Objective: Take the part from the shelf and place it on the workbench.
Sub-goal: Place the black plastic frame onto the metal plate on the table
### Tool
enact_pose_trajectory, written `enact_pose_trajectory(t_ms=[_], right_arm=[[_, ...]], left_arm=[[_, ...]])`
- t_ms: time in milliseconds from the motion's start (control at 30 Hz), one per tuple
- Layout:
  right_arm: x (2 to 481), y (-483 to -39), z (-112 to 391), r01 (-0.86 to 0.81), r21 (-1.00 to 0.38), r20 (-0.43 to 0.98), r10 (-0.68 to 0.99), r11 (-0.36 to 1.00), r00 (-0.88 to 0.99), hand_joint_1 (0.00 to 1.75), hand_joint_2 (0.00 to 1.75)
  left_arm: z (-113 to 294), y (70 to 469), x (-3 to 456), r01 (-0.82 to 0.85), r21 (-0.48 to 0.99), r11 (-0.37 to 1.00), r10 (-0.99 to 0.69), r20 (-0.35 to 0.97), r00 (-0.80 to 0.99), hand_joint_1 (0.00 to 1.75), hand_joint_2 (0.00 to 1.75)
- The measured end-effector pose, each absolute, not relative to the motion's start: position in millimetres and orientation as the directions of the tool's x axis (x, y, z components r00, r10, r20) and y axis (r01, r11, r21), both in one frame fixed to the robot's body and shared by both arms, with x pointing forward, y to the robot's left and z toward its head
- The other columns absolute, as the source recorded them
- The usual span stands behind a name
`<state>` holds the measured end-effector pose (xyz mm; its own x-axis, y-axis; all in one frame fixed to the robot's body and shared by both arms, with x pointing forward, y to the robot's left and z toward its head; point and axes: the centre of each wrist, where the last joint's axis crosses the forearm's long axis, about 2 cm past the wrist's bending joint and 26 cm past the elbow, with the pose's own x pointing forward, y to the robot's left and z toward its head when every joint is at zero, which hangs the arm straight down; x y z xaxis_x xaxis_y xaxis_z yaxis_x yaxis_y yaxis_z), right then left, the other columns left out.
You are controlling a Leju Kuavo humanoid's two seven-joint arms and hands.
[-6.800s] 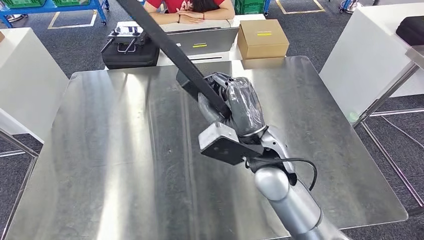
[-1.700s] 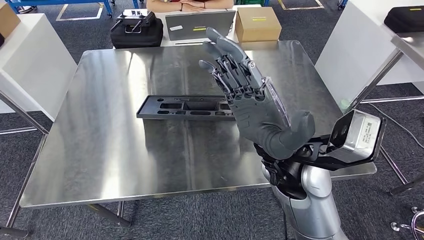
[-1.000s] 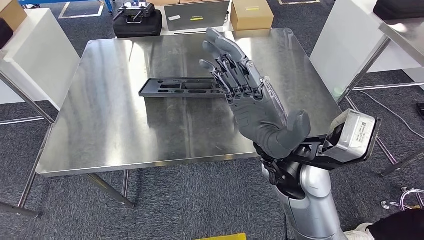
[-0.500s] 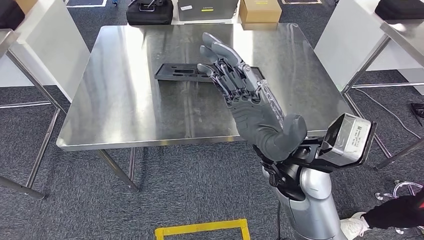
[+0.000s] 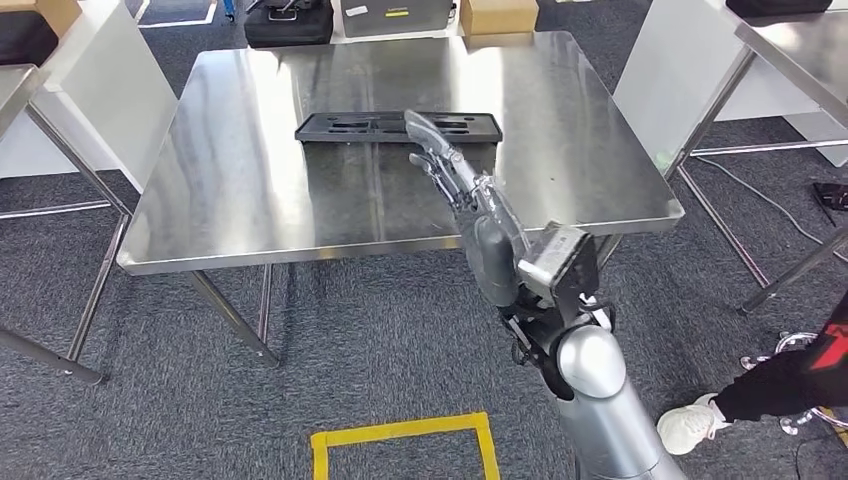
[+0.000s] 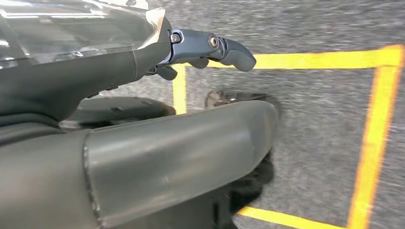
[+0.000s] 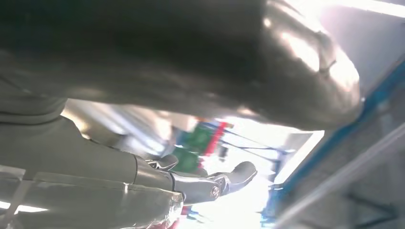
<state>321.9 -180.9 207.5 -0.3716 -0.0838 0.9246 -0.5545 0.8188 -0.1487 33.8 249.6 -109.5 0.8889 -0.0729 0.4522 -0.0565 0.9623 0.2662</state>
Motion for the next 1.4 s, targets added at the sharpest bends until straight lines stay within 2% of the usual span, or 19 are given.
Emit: enact_pose_trajectory(t_ms=[367, 567, 833, 967, 1233, 1400], right_arm=[[281, -243, 90, -0.215, -0.247, 0.968, 0.252, 0.945, -0.004, 0.0, 0.0], [251, -284, 44, -0.059, -0.323, 0.919, 0.327, 0.945, 0.221, 0.0, 0.0], [200, -341, -21, 0.089, -0.388, 0.808, 0.293, 0.917, 0.511, 0.0, 0.0], [163, -356, -56, 0.088, -0.391, 0.7, 0.234, 0.916, 0.674, 0.0, 0.0], [78, -352, -100, 0.031, -0.304, 0.414, 0.102, 0.952, 0.905, 0.0, 0.0], [51, -341, -107, 0.015, -0.259, 0.283, 0.061, 0.966, 0.957, 0.0, 0.0]], left_arm=[[-111, 255, 23, -0.091, 0.278, 0.956, -0.04, 0.432, 0.901, 0.0, 0.0], [-111, 254, 19, -0.098, 0.279, 0.955, -0.029, 0.416, 0.909, 0.0, 0.0], [-109, 252, 14, -0.094, 0.273, 0.957, -0.024, 0.399, 0.917, 0.0, 0.0], [-109, 257, 15, -0.082, 0.259, 0.962, -0.031, 0.406, 0.913, 0.0, 0.0], [-111, 268, 18, -0.052, 0.218, 0.975, -0.049, 0.432, 0.9, 0.0, 0.0], [-111, 275, 24, -0.047, 0.214, 0.976, -0.054, 0.444, 0.895, 0.0, 0.0]])
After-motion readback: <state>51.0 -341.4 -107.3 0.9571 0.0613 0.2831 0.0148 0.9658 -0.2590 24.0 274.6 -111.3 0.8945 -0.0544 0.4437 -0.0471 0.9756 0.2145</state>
